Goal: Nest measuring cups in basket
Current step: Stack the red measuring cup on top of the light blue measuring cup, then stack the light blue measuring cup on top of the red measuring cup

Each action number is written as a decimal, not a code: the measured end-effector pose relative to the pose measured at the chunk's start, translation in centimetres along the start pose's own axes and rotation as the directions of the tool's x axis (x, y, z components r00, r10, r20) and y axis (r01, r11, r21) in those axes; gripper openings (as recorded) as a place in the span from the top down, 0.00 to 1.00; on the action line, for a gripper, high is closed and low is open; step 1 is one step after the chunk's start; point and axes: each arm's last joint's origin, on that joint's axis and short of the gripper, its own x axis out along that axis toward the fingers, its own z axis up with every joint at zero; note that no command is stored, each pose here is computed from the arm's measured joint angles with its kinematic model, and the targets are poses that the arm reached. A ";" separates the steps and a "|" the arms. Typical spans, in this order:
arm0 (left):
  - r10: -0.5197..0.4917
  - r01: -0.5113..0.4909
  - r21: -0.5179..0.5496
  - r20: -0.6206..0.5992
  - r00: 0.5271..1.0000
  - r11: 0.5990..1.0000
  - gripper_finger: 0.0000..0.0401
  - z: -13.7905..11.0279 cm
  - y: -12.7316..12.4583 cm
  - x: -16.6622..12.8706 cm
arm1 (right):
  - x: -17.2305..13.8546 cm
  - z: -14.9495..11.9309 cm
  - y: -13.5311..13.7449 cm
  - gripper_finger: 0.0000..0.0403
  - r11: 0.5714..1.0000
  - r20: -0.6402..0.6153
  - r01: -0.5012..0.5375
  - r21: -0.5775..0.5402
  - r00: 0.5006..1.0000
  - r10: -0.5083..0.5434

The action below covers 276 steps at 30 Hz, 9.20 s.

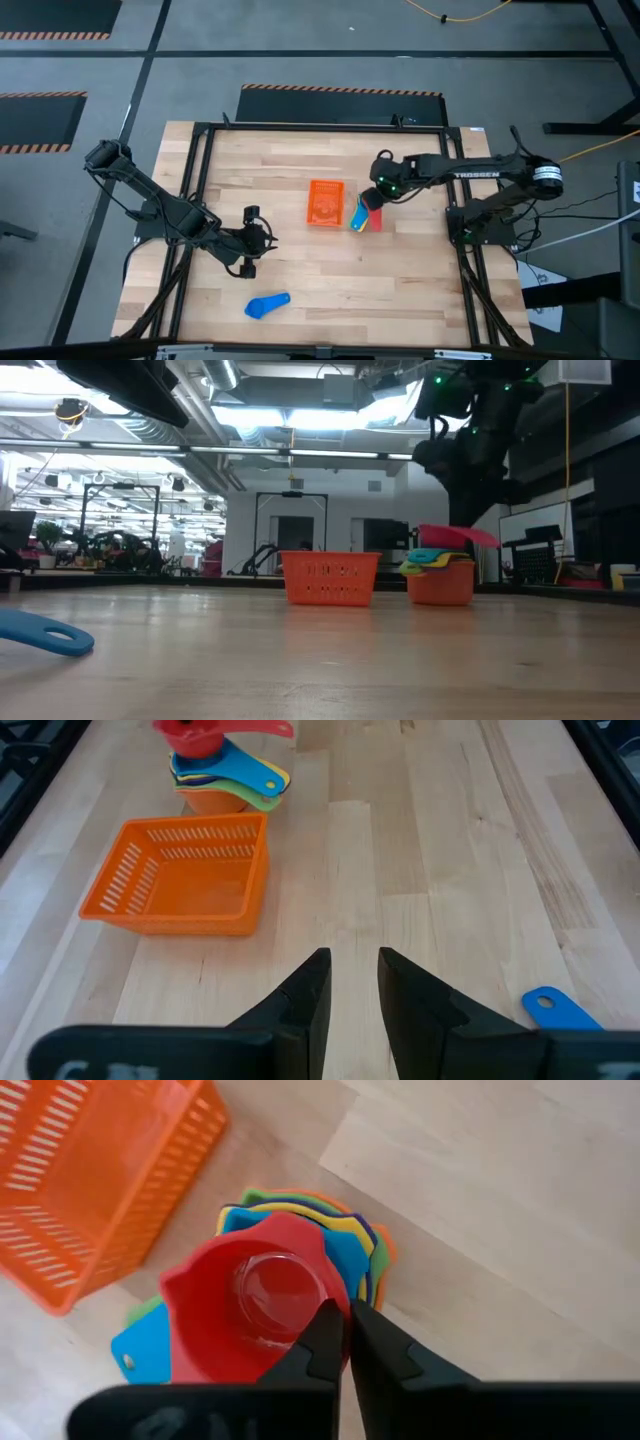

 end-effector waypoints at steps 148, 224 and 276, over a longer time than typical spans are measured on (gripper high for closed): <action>-0.359 -0.164 -0.789 -0.441 0.823 0.592 0.80 -8.3 -10.4 3.7 | -2.6 -8.8 2.8 0.80 0.860 0.136 -0.417 -0.296 0.872 0.469; -0.302 0.295 0.297 -0.021 0.953 0.908 0.69 4.1 0.0 22.6 | -2.6 -8.7 2.8 0.80 0.848 0.137 -0.405 -0.341 0.872 0.471; -0.021 0.023 0.074 -0.023 1.000 0.997 0.70 4.4 0.2 2.9 | 2.8 -8.8 15.2 0.80 0.474 -0.111 -0.259 -0.841 0.942 0.317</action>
